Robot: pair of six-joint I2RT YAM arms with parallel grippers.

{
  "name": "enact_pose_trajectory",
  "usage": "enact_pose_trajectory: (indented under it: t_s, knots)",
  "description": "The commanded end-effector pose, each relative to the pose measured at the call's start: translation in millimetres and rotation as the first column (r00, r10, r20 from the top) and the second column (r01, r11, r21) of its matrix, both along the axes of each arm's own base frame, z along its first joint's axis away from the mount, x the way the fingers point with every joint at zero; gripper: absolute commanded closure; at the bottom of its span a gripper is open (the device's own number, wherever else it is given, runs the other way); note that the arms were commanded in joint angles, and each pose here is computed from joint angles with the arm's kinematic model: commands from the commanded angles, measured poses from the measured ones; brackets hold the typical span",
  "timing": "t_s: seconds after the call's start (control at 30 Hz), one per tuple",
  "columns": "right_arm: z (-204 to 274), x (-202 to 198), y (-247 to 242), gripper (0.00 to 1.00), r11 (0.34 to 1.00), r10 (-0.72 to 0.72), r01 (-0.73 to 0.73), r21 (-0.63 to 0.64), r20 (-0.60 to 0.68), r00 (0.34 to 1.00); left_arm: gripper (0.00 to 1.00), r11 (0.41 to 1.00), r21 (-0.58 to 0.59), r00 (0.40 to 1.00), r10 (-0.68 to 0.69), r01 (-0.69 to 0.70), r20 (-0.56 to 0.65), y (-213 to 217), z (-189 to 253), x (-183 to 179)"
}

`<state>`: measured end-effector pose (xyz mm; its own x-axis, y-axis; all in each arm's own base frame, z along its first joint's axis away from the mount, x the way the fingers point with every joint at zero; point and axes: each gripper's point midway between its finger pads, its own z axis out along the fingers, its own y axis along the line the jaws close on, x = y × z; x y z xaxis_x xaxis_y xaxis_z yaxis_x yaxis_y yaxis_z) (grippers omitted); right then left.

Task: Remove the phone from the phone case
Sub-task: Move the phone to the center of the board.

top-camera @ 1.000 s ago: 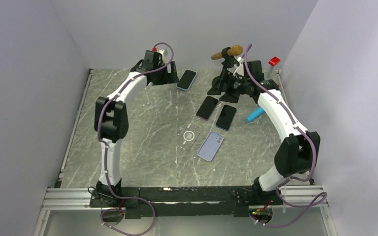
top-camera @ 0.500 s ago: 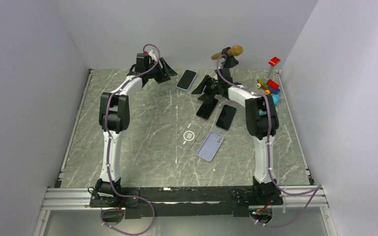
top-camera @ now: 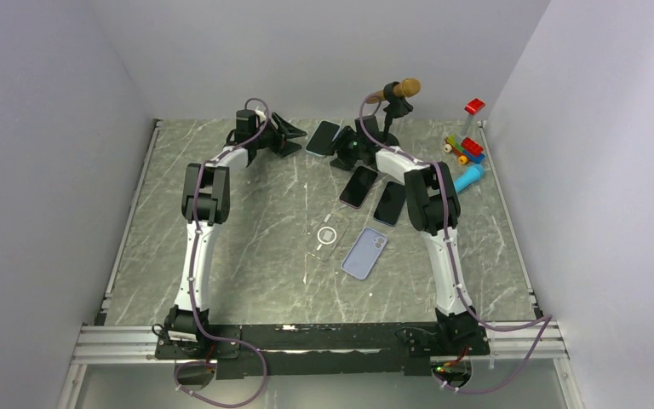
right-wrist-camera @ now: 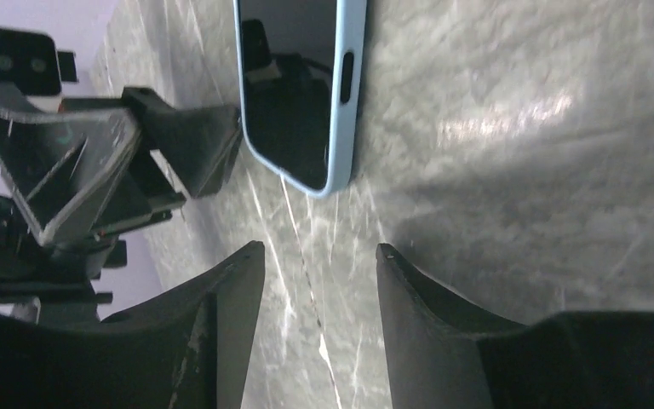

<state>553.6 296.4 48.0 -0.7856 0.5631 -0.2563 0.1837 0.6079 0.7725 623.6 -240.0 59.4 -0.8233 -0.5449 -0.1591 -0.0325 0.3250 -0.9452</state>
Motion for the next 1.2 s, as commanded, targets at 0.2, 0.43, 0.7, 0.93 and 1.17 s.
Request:
enact_pose_trajectory:
  t_s: [0.2, 0.43, 0.7, 0.93, 1.17]
  knots:
    - [-15, 36, -19, 0.48, 0.998, -0.059, 0.06, -0.018, 0.02, 0.998, 0.37, 0.987, -0.157, 1.0, 0.019, -0.02, -0.006, -9, 18, 14]
    - [-31, 50, -11, 0.47, 1.0, 0.003, -0.004, 0.015, 0.014, 1.0, 0.35, 0.981, -0.194, 1.0, -0.014, 0.011, -0.012, -12, 17, 16]
    - [-45, 42, -6, 0.61, 0.999, 0.036, -0.036, 0.02, 0.0, 0.999, 0.34, 0.964, -0.24, 0.992, -0.124, 0.113, -0.03, -33, 12, -12]
    - [-40, 32, -1, 0.75, 0.997, 0.083, -0.083, 0.009, 0.008, 0.997, 0.38, 0.962, -0.237, 0.987, -0.15, 0.133, -0.055, -38, 16, -37]
    - [-20, -10, 19, 0.75, 0.968, 0.25, -0.25, -0.008, 0.037, 0.967, 0.39, 0.962, -0.236, 0.981, -0.165, 0.138, -0.101, -39, 22, -73]
